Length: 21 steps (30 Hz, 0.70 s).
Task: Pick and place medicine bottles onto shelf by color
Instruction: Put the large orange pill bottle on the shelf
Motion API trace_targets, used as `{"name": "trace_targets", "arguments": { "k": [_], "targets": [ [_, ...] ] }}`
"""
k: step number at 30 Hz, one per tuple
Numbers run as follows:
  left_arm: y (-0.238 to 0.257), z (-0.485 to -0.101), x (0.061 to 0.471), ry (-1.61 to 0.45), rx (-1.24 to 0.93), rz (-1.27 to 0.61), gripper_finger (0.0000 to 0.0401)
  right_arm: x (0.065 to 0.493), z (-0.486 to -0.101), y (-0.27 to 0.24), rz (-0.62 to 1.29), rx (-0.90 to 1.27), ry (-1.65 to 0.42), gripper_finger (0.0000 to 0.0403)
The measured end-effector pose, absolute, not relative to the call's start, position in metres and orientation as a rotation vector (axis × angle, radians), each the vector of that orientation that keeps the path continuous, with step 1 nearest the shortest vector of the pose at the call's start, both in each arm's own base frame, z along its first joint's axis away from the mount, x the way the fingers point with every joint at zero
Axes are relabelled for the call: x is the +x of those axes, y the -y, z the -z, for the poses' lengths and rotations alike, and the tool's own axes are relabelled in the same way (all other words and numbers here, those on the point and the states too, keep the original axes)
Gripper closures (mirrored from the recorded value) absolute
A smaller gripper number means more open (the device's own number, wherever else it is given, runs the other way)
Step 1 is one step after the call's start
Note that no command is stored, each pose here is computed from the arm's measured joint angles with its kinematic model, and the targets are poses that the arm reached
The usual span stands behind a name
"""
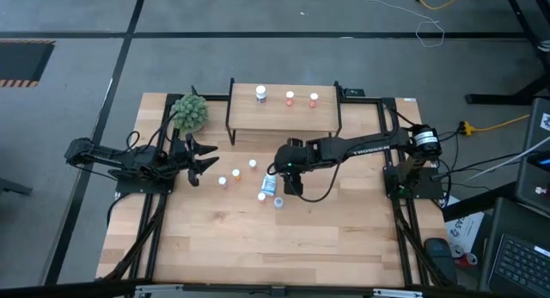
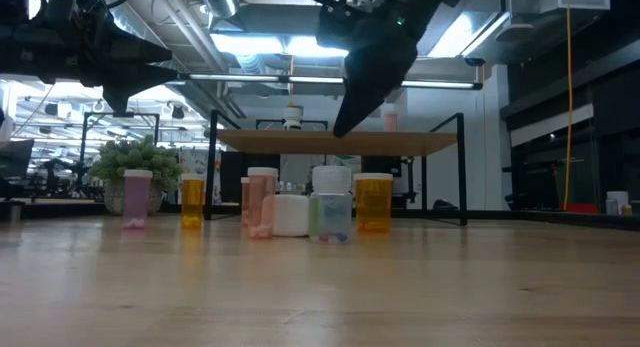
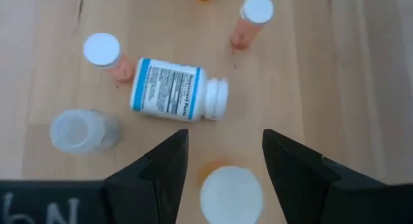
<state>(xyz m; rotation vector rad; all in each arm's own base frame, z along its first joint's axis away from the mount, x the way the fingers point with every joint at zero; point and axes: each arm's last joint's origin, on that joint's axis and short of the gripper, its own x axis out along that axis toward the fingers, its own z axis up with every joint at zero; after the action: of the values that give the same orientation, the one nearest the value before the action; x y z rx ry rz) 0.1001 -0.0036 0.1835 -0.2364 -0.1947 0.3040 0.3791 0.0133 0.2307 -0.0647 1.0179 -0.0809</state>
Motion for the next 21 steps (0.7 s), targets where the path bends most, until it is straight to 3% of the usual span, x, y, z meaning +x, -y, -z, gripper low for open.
{"name": "trace_targets", "arguments": {
  "k": [9, 21],
  "targets": [
    [0.004, -0.183, 0.1, 0.194, -0.236, -0.304, 0.0215, 0.379, -0.209, -0.016, 0.108, -0.098, -1.081, 0.0202],
    [0.004, -0.183, 0.1, 0.189, -0.234, -0.305, 0.0215, 0.357, -0.232, -0.015, 0.206, -0.14, -1.141, 0.0202]
  ]
}}
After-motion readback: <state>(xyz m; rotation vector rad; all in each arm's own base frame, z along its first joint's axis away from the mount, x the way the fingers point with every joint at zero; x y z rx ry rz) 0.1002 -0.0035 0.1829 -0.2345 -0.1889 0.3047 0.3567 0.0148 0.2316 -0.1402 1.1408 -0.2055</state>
